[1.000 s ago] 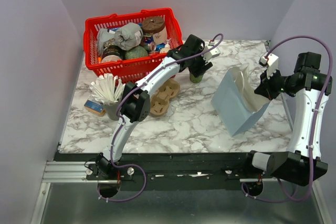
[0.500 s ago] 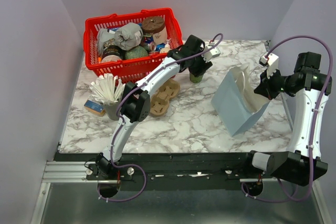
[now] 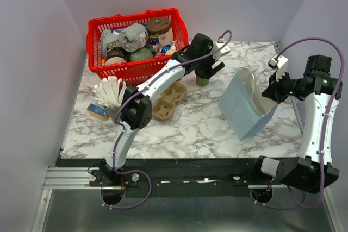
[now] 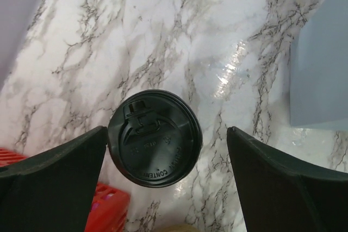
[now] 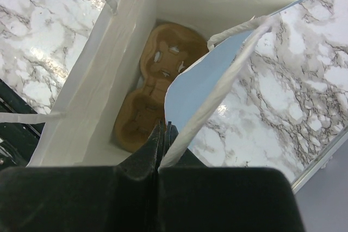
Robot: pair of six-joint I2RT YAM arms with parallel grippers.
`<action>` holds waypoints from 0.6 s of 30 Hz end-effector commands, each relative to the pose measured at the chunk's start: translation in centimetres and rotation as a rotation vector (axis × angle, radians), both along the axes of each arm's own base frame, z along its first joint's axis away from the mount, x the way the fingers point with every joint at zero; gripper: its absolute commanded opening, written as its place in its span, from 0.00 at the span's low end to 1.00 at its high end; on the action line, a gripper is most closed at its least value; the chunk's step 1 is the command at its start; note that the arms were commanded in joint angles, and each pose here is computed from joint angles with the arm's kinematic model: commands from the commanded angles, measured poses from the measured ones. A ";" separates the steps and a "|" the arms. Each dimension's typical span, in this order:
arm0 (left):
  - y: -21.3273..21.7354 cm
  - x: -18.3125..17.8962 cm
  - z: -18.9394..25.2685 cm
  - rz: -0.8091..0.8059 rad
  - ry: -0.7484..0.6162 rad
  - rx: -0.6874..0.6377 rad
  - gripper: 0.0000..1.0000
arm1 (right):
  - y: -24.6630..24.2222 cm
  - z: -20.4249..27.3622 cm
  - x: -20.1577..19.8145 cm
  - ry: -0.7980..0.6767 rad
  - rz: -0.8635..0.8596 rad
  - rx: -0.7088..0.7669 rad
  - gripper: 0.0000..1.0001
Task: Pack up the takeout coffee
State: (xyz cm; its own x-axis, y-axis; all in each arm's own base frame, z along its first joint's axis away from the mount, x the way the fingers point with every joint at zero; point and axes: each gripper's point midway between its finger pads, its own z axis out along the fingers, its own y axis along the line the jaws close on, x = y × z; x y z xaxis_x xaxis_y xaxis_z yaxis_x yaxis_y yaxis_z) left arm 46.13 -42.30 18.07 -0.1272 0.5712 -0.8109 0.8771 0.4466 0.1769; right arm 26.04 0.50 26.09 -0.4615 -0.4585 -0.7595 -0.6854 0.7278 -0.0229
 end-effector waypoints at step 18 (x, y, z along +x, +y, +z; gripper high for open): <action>-0.2 2.7 -1.7 0.164 0.042 -0.015 0.99 | 0.0 -1.3 0.0 0.052 -0.008 0.031 0.01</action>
State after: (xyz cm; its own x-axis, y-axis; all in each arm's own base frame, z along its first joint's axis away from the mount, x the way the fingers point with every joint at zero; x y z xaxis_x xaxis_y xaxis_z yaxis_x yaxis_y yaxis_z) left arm 48.83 -42.73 17.23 -0.2001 0.5356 -0.8204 0.8128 0.5583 0.1662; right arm 26.14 0.68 25.96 -0.4629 -0.4488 -0.7644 -0.6878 0.7258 -0.0096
